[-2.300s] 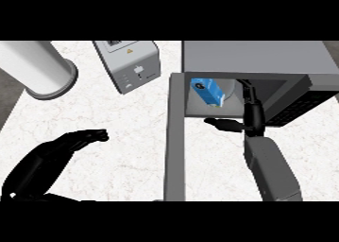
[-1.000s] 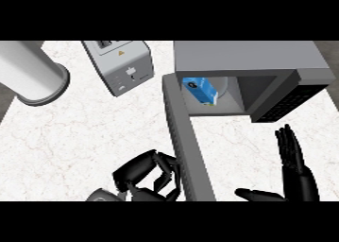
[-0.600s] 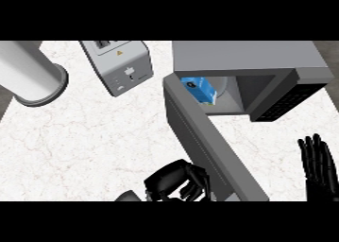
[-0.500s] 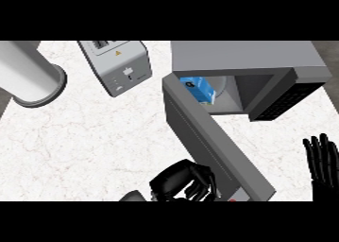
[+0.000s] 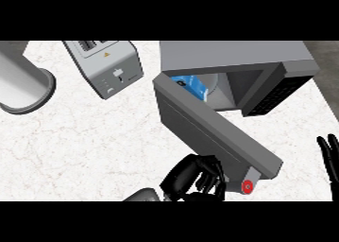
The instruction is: Pick up the milk, place it into the microwave and close the microwave
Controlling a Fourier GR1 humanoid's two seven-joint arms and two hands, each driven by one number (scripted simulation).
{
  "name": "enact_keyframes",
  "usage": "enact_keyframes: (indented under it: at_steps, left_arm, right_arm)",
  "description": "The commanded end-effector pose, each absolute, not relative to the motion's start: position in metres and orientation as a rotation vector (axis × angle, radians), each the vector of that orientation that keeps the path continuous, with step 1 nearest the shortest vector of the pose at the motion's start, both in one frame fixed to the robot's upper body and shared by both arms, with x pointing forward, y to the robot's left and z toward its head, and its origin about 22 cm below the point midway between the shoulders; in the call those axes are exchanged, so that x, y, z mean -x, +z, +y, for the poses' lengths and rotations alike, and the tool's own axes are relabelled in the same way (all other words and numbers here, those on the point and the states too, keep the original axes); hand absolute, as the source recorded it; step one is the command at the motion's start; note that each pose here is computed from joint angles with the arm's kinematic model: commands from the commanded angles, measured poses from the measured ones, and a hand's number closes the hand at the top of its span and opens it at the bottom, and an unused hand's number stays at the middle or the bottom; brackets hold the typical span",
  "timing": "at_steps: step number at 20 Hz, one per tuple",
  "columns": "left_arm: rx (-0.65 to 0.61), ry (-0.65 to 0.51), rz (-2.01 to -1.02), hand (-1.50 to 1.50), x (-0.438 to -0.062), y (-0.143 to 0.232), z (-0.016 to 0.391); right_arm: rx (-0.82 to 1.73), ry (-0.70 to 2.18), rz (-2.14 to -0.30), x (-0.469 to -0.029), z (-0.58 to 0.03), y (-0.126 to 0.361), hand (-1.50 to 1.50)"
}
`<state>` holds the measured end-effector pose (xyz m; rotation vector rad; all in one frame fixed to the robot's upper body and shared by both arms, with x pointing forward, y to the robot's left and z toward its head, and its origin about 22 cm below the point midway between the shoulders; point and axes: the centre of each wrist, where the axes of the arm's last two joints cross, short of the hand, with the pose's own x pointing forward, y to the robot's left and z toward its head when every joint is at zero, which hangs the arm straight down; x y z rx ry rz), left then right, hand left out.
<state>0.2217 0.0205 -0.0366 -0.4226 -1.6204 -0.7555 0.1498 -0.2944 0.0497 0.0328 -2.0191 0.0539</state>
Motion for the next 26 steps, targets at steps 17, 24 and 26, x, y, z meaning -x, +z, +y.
enact_keyframes:
  at_steps: [17,24,26]
  left_arm:
    - [0.301,-0.458,-1.733,1.5,-0.297,0.026,-0.008]
    - [0.341,-0.224,-1.764,1.5,-0.322,0.047,-0.001]
    - [0.339,-0.223,-1.769,1.5,-0.327,0.05,-0.002]
  right_arm:
    - [-0.381,0.263,-2.07,-0.153,-0.282,0.107,-1.5]
    - [-0.418,0.247,-2.068,-0.152,-0.284,0.114,-1.5]
    - [-0.428,0.27,-2.083,-0.152,-0.285,0.12,-1.5]
